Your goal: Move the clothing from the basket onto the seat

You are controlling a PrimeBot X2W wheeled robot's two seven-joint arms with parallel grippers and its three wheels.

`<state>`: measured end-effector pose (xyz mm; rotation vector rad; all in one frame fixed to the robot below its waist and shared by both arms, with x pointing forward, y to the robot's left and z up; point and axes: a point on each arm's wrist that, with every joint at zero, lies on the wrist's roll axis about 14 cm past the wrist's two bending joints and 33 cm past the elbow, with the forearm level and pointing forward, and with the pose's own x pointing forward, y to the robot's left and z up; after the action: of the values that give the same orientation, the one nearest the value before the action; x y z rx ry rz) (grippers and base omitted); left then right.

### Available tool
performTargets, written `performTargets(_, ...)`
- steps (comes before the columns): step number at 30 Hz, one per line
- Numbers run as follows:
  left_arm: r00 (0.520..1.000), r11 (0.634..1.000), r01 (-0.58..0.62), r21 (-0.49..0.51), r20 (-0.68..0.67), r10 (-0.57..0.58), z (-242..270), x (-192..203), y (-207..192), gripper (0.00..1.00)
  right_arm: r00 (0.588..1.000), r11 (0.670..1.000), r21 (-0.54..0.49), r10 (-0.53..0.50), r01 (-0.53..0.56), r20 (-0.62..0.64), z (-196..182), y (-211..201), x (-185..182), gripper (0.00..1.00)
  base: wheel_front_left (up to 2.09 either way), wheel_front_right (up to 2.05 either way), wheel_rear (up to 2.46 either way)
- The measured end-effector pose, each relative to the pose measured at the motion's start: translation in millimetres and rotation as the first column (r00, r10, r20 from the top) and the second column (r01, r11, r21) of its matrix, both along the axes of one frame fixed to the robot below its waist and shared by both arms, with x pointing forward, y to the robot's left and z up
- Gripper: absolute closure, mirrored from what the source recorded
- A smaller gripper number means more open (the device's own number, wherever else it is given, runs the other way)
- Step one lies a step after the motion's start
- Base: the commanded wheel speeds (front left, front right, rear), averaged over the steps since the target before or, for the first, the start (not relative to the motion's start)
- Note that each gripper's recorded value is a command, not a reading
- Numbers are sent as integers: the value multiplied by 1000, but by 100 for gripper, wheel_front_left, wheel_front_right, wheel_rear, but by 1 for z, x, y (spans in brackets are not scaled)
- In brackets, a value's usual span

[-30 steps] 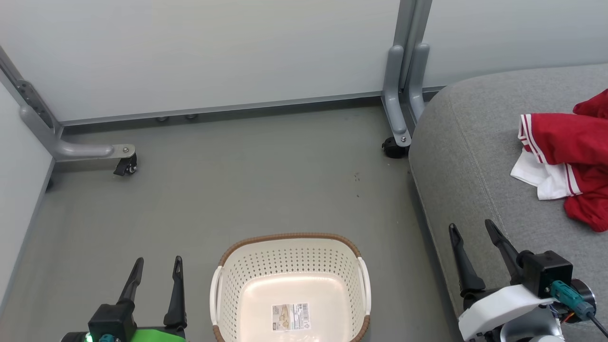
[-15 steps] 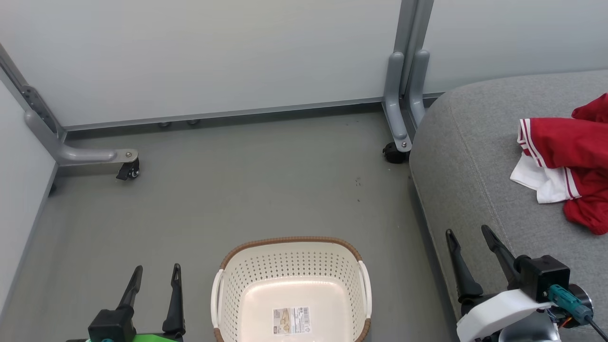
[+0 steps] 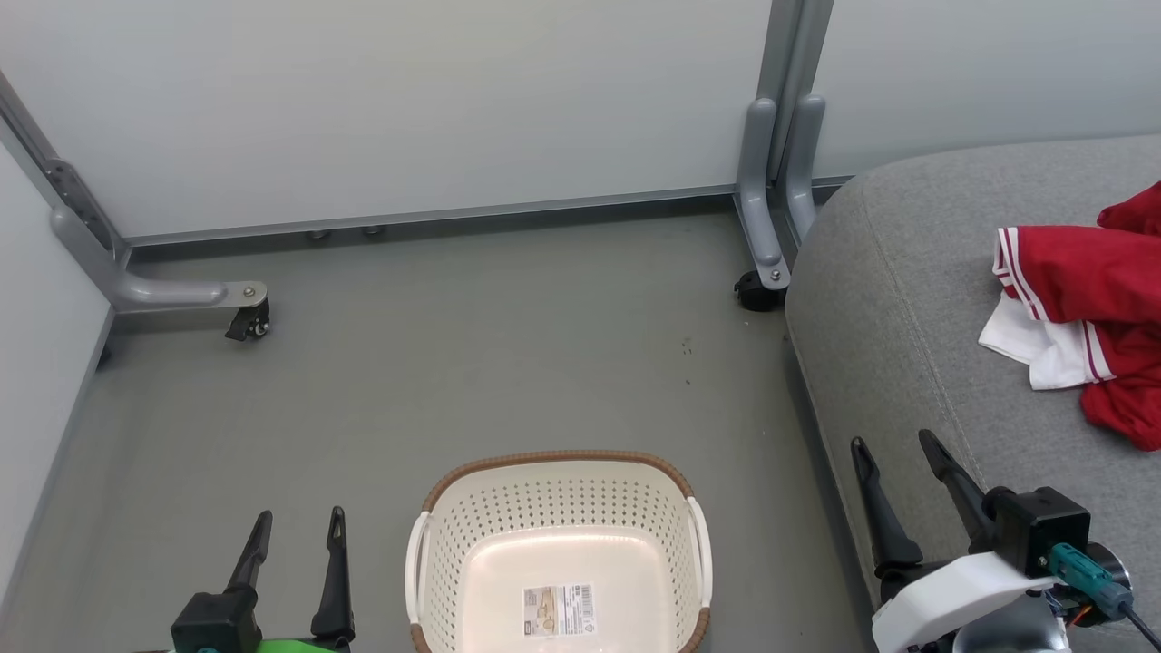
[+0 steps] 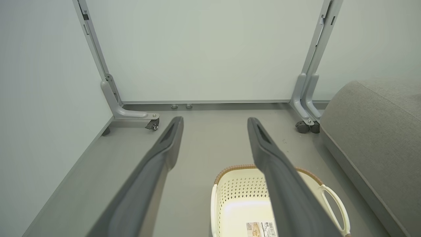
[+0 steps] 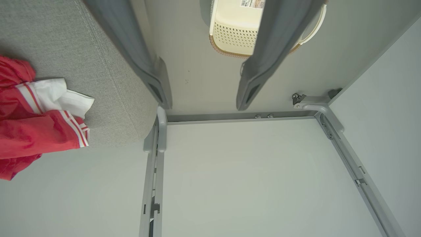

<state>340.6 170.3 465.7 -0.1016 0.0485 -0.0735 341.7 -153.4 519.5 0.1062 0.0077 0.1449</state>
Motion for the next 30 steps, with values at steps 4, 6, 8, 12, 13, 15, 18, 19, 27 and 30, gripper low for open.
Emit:
performTargets(4,999,1000,1,-9,-34,-1,-10,-3,-3,100,1000,1000,3,3,-3,-26,-8,2,-1,100,0,0,0)
performTargets(6,998,1000,1,-15,-55,-2,-16,-5,-4,100,999,1000,6,4,-3,-44,-14,2,-1,100,0,0,0)
performTargets(8,997,999,-10,-37,-76,7,-20,-6,-3,100,999,999,36,2,-1,-52,-16,2,-2,100,0,0,0)
performTargets(12,994,993,-48,-107,-101,37,-22,-6,3,100,998,993,118,-2,10,-67,-19,1,-2,100,0,0,0)
performTargets(13,993,990,-58,-129,-107,44,-23,-6,5,100,997,990,138,-3,13,-71,-20,0,-2,100,0,0,0)
performTargets(15,992,985,-71,-159,-114,53,-23,-6,6,100,997,984,175,-4,18,-77,-20,-1,-1,100,0,0,0)
performTargets(18,990,974,-87,-210,-124,62,-23,-5,8,100,996,973,228,-6,26,-89,-22,-2,0,100,0,0,0)
performTargets(19,990,969,-94,-230,-126,66,-23,-4,9,100,996,969,247,-6,29,-94,-23,-2,0,100,0,0,0)
performTargets(27,986,924,-138,-357,-141,92,-19,2,14,100,995,926,374,-12,50,-103,-22,-7,5,100,0,0,0)
performTargets(30,985,906,-147,-397,-146,96,-18,4,15,100,995,908,415,-14,56,-103,-21,-9,8,100,0,0,0)
